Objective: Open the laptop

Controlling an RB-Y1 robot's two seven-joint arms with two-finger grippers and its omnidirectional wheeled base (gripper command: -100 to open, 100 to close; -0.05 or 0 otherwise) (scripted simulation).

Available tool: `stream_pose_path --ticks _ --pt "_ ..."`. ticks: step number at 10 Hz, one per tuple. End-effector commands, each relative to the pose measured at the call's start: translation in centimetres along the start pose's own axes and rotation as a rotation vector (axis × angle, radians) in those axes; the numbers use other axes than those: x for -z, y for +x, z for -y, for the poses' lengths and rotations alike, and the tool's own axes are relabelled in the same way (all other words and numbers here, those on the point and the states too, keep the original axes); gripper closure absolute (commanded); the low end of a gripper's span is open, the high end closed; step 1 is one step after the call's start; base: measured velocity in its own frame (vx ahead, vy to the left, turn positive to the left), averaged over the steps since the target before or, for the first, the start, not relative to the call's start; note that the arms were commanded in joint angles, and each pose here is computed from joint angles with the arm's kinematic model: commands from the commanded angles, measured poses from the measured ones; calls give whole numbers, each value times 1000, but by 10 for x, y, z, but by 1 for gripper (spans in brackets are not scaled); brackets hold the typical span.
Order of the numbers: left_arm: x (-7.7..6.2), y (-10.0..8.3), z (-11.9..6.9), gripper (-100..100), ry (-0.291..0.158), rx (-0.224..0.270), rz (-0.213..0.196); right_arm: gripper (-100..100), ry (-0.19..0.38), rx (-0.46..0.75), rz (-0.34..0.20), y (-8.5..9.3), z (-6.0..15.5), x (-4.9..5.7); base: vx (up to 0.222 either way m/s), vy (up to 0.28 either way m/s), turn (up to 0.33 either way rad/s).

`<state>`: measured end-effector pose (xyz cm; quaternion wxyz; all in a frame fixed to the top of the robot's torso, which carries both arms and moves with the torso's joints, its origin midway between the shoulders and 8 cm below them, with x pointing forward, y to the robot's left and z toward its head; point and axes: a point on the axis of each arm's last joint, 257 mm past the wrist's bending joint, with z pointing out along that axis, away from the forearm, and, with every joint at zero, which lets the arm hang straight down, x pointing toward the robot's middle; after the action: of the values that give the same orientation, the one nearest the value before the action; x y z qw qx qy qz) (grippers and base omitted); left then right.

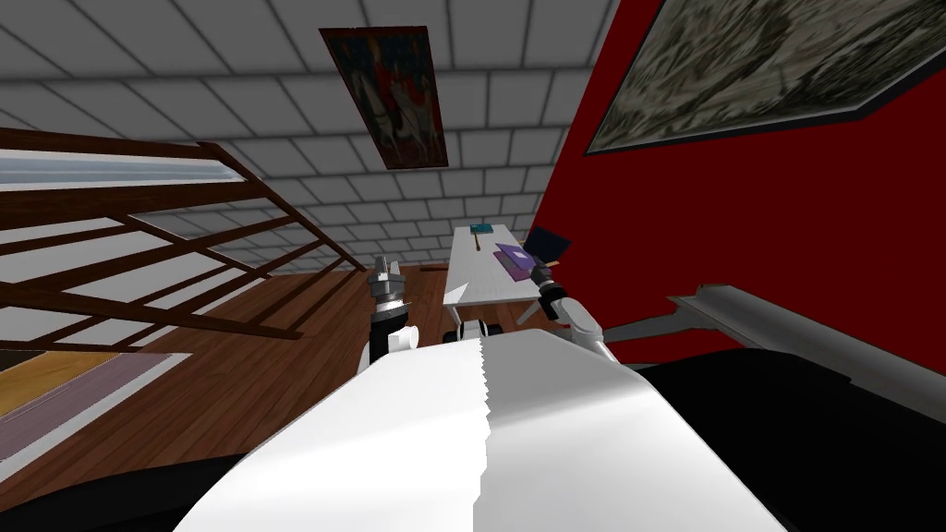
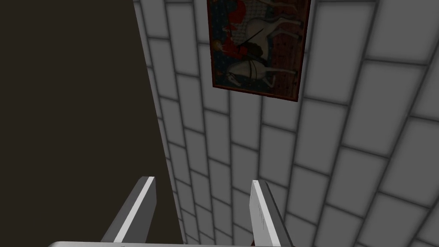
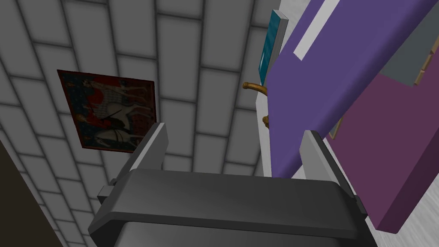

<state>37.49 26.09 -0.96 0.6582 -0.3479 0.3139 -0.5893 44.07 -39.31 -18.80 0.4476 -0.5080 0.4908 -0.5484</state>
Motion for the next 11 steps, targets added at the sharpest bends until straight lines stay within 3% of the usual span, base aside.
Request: stream_pose_path --ticks 1,4,5,6,11 --pt "0 0 0 0 0 0 0 -100 2 -3 22 14 10 5 39 68 -87" --pt "0 0 0 0 0 0 0 -100 5 0 56 30 28 10 54 106 -81" --pt "0 0 0 0 0 0 0 -100 4 2 48 26 25 9 30 49 -18" --pt "0 0 0 0 0 0 0 0 4 0 50 27 25 10 6 12 4" --pt "0 0 0 0 0 0 0 0 5 0 50 26 25 9 1 1 0"
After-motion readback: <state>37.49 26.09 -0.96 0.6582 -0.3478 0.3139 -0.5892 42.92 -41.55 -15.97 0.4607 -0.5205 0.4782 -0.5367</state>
